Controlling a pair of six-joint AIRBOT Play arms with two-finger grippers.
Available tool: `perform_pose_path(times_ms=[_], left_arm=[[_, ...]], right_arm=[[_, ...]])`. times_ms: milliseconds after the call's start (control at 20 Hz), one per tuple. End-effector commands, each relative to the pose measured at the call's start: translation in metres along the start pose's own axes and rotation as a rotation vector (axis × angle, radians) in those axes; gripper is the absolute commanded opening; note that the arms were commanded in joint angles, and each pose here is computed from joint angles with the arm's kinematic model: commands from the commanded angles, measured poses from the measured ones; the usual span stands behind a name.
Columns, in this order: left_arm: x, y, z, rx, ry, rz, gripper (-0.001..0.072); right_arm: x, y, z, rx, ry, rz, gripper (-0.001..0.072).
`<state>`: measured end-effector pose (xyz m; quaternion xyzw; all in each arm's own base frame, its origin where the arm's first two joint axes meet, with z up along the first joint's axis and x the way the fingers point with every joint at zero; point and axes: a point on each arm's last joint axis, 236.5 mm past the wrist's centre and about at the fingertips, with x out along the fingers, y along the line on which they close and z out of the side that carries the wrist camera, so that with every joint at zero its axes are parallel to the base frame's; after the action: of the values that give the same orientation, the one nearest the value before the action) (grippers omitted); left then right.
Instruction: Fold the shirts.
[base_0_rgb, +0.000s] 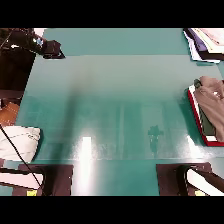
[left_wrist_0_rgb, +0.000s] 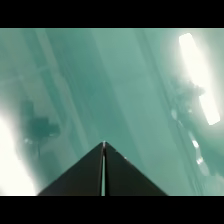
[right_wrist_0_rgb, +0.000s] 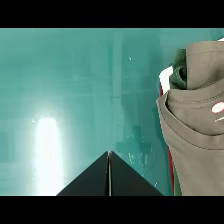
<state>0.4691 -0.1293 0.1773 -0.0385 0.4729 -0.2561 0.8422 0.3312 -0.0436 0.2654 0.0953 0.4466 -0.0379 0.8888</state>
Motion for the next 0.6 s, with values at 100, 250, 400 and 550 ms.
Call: perform_pose_path(times_ms=[100,250,400,550], left_arm=[[-0.025,-0.009,-0.069,-0.028,0.277,0.002,0.0026],[-0.062,-0.017,-0.076,-0.017,0.227,0.065,0.0027],[-0.098,0.005,-0.111,-0.085,0.238,0.251,0.0027],[-0.124,0.042,-0.172,-0.148,0.334,0.47,0.0027]], right_arm=[[0.0,0.0,0.01,0.0,-0.042,0.001,0.002],[0.0,0.001,0.013,0.0,-0.053,0.002,0.002],[0.0,0.001,0.013,-0.001,-0.052,0.002,0.002],[0.0,0.001,0.01,-0.001,-0.042,0.002,0.0019]])
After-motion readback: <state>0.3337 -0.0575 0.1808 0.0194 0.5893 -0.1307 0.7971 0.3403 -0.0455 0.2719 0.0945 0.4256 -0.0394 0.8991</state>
